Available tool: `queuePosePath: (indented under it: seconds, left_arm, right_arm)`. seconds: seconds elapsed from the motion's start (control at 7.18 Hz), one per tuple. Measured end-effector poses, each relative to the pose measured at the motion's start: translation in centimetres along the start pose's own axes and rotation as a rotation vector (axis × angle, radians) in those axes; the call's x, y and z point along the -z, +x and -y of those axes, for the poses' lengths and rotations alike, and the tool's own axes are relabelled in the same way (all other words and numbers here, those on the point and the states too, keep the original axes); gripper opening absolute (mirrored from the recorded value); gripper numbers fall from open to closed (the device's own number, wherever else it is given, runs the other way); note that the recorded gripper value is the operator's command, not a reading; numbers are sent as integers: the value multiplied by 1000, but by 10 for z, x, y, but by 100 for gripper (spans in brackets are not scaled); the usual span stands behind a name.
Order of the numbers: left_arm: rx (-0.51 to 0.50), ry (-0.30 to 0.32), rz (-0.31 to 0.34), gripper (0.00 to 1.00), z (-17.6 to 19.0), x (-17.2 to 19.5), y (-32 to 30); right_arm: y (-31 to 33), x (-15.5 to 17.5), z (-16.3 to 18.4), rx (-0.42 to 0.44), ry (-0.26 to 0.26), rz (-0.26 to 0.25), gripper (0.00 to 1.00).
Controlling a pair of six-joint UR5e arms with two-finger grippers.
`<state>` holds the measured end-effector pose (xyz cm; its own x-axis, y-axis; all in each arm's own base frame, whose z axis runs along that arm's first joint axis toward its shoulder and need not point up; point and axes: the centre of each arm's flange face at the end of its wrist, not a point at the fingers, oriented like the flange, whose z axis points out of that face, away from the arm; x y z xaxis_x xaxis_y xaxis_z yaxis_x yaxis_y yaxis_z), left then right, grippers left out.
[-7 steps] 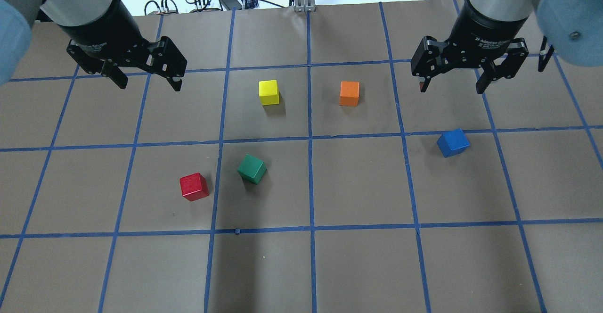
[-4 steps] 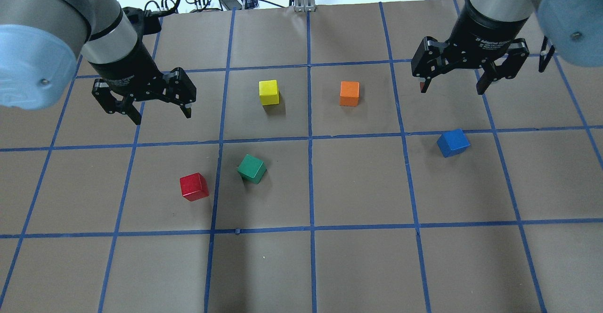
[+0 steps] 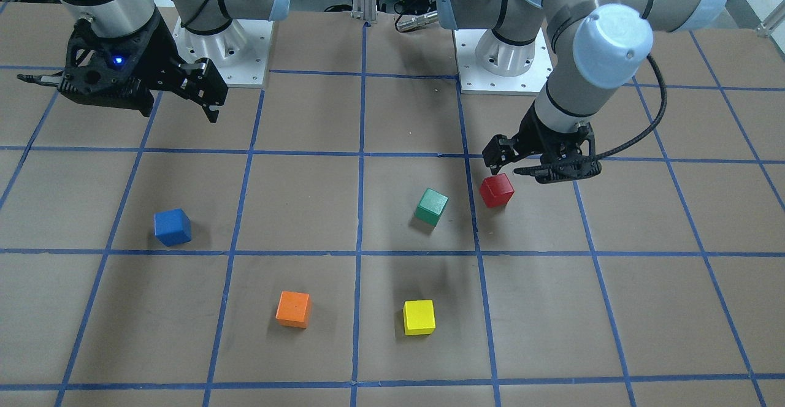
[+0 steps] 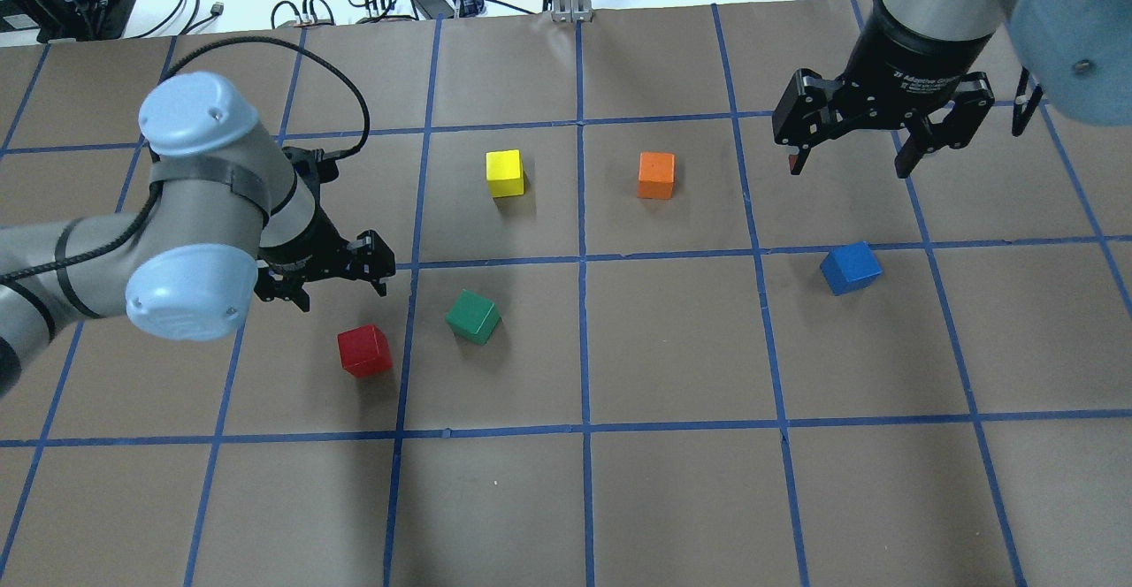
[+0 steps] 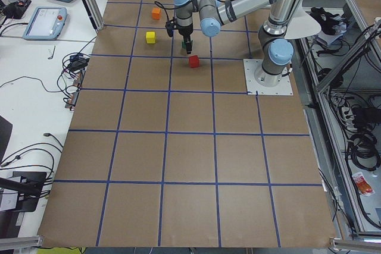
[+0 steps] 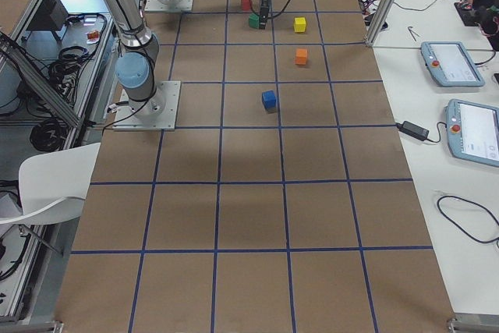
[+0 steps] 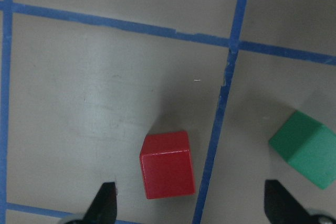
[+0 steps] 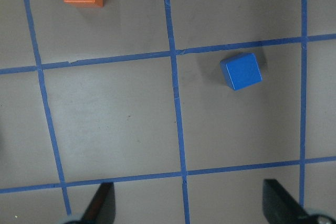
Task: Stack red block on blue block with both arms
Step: 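Move the left gripper down toward the red cube, then close the left gripper on the red cube and lift it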
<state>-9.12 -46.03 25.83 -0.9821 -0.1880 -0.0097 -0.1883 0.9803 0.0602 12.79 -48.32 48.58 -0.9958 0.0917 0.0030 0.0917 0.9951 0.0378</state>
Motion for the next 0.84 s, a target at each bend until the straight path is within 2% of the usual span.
queuePosePath:
  seconds: [0.28, 0.42, 0.56, 0.7, 0.84]
  left_arm:
    - [6, -22, 3, 100, -17, -43, -4]
    - [7, -36, 5, 83, -21, -59, -4]
    - [9, -43, 7, 39, -21, -71, -5]
    - [9, -55, 7, 4, -18, -79, -5]
    - [9, -58, 4, 3, -16, -83, -5]
  right_arm:
    - [0, 1, 1, -2, 9, 1, 100]
    - [0, 1, 1, -2, 10, 1, 100]
    - [0, 1, 1, -1, 8, 1, 100]
    - [0, 1, 1, 0, 8, 1, 100]
    - [0, 1, 1, 0, 8, 1, 100]
